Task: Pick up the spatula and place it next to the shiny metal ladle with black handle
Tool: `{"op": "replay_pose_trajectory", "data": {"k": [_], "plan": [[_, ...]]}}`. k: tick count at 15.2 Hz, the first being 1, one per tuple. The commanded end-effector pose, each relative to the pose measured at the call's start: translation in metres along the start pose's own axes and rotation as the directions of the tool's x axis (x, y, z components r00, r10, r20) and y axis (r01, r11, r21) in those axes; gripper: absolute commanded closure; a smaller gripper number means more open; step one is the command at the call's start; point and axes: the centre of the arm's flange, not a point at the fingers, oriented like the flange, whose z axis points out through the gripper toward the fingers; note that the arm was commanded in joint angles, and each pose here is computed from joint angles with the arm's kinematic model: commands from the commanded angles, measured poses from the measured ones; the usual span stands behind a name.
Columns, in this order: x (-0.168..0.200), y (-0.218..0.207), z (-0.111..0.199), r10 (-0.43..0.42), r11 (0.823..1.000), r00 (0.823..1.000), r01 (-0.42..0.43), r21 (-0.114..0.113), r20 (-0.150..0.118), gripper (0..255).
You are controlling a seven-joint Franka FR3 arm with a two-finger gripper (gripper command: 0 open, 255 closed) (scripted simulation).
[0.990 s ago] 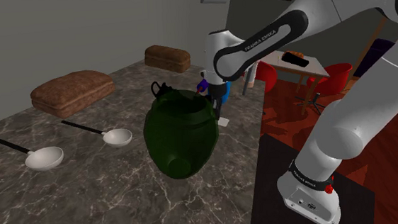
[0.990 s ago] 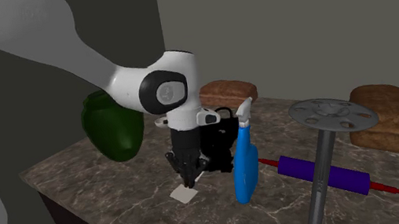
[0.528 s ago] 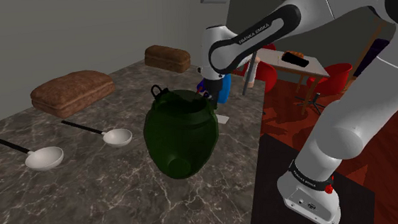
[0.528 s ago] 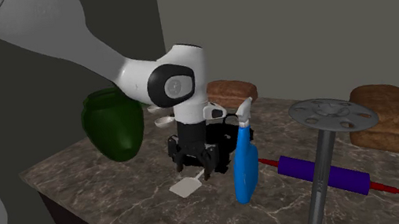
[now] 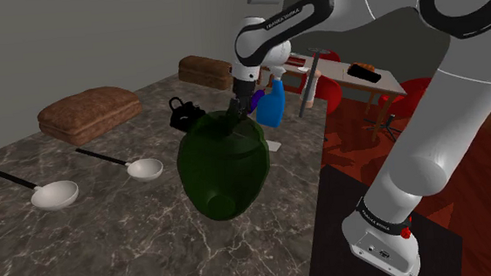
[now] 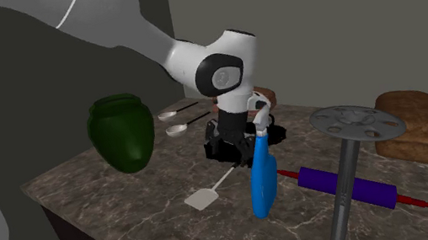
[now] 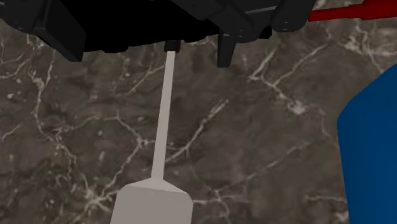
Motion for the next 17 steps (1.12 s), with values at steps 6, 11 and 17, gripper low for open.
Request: {"op": "replay_pose_trajectory", "data": {"k": [6, 11, 17], "plan": [[0.037, 0.016, 0.001, 0.04, 0.997, 0.998, -0.037, 0.063, -0.045, 0], [0.038, 0.015, 0.025, 0.04, 0.997, 0.998, -0.037, 0.063, -0.045, 0], [0.038, 0.015, 0.025, 0.04, 0.997, 0.998, -0.037, 0.063, -0.045, 0]]}}
